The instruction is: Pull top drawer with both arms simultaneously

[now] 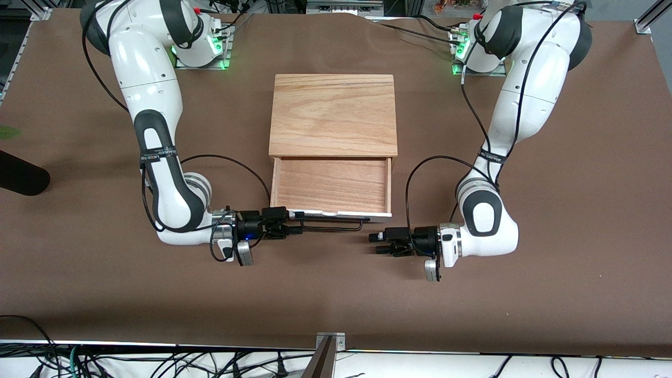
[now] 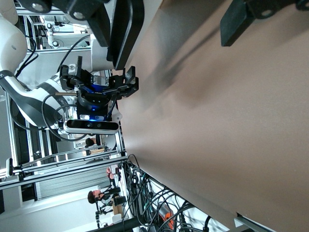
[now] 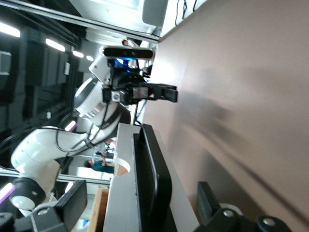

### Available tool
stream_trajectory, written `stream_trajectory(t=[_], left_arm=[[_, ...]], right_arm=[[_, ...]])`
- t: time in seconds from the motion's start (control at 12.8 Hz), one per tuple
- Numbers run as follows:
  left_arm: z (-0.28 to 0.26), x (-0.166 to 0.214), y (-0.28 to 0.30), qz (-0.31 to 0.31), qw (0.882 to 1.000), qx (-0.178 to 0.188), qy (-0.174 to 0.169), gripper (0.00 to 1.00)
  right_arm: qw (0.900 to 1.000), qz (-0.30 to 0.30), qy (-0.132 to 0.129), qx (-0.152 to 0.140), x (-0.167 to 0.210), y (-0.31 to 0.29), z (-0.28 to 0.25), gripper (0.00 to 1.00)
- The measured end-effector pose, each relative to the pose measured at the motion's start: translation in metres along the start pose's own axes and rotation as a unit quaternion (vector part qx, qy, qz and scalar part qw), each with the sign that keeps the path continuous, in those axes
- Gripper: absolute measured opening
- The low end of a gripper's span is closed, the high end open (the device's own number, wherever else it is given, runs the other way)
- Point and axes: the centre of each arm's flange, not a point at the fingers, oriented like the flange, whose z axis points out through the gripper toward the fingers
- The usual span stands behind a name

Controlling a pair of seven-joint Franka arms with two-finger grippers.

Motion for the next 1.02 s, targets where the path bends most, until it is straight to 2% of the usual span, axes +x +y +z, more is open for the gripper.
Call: stream_trajectory(t=[0.16, 0.31, 0.47, 0.63, 0.78, 0.94, 1.02], left_arm=[[-0.01, 0.01, 0.02, -0.001, 0.999, 0.045, -0.029, 1.0], [-0.035, 0.023, 0.054, 0.011, 0.992, 0.114, -0.058, 1.0], [-0.062, 0.031, 0.087, 0.029, 0.978, 0.188, -0.09, 1.0], [-0.086, 0.033, 0.119, 0.048, 0.954, 0.266, -0.126, 1.0], [-0.107, 0.033, 0.151, 0.076, 0.926, 0.336, -0.153, 1.0], [-0.137, 0.033, 0.177, 0.097, 0.9, 0.393, -0.163, 1.0], [-0.157, 0.032, 0.185, 0.097, 0.887, 0.417, -0.171, 1.0]], right_arm=[[0.999, -0.014, -0.016, -0.03, 0.004, -0.004, -0.019, 1.0], [0.998, -0.027, -0.025, -0.056, 0.01, -0.012, -0.04, 1.0], [0.994, -0.028, -0.042, -0.1, 0.017, -0.027, -0.065, 1.0], [0.984, -0.032, -0.068, -0.163, 0.025, -0.053, -0.095, 1.0], [0.961, -0.051, -0.113, -0.246, 0.03, -0.091, -0.122, 1.0], [0.928, -0.055, -0.168, -0.329, 0.028, -0.137, -0.145, 1.0], [0.908, -0.051, -0.193, -0.369, 0.025, -0.156, -0.157, 1.0]])
